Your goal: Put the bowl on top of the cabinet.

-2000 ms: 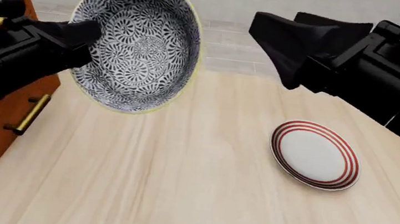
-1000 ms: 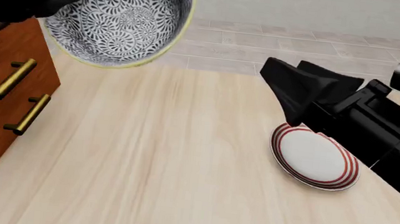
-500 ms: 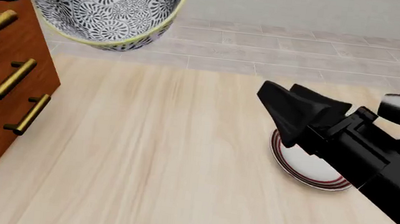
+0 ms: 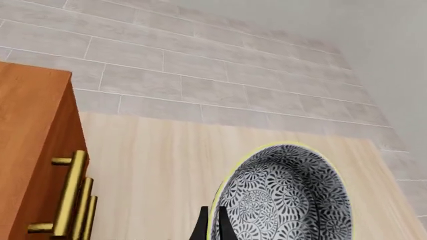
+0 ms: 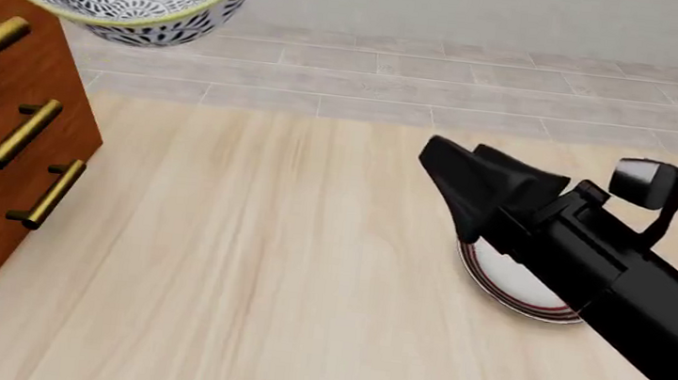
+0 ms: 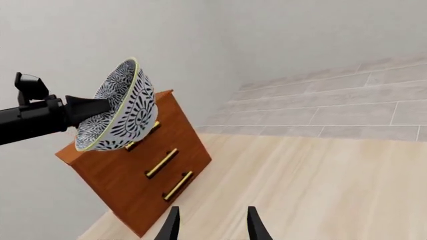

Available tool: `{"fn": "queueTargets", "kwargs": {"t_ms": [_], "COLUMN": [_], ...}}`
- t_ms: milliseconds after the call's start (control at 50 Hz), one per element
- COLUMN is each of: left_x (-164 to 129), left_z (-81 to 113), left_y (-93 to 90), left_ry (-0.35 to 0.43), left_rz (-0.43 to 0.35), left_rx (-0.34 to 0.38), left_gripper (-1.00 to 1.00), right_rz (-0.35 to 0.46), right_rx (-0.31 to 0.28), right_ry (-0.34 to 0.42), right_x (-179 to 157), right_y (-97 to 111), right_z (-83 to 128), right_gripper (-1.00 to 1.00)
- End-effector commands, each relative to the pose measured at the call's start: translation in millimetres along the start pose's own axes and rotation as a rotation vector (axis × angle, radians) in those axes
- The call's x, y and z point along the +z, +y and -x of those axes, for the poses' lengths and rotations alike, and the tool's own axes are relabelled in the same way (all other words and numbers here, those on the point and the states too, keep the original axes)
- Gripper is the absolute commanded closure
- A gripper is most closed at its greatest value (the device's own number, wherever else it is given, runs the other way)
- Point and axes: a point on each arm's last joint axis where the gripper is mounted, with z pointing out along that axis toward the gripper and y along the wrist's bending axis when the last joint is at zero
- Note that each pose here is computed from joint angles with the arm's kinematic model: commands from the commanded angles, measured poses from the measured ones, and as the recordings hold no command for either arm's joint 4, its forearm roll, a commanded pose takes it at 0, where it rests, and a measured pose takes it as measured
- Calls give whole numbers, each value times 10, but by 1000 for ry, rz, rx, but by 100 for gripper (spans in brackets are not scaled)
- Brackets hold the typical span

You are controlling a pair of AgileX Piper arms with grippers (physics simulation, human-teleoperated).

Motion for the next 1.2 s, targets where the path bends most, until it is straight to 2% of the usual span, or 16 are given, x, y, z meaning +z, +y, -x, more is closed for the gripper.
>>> {"fn": "queueTargets", "kwargs": {"t_ms": [20, 100, 140, 260, 440, 820, 1080, 1200], "left_x": [-158, -199, -192, -267, -355, -419, -462, -469], "left_z": [126, 151, 150, 211, 263, 361, 510, 518], "left_y": [164, 269, 241, 327, 457, 636, 830, 892], "left_ry": [-44, -52, -50, -63, -86, -112, -150, -166], "left_rz": [84, 139, 125, 179, 254, 357, 458, 482], "left_rx": [-43, -41, -42, -46, -57, -75, -77, -114], "left_gripper": [100, 100, 100, 100, 100, 100, 100, 100], "right_rz": [4, 3, 4, 3, 4, -5, -5, -5], "right_rx": [14, 18, 19, 21, 21, 21, 22, 21], "right_ry": [-2, -7, -7, -7, -2, 4, 6, 8], "right_x": [-69, -147, -168, -266, -252, -150, -190, -174], "right_y": [-6, -10, -12, -19, -18, -41, -42, -43], "right_z": [-22, -20, -23, -36, -44, -70, -76, -80], "right_gripper": [-100, -100, -100, -100, -100, -100, -100, -100]}}
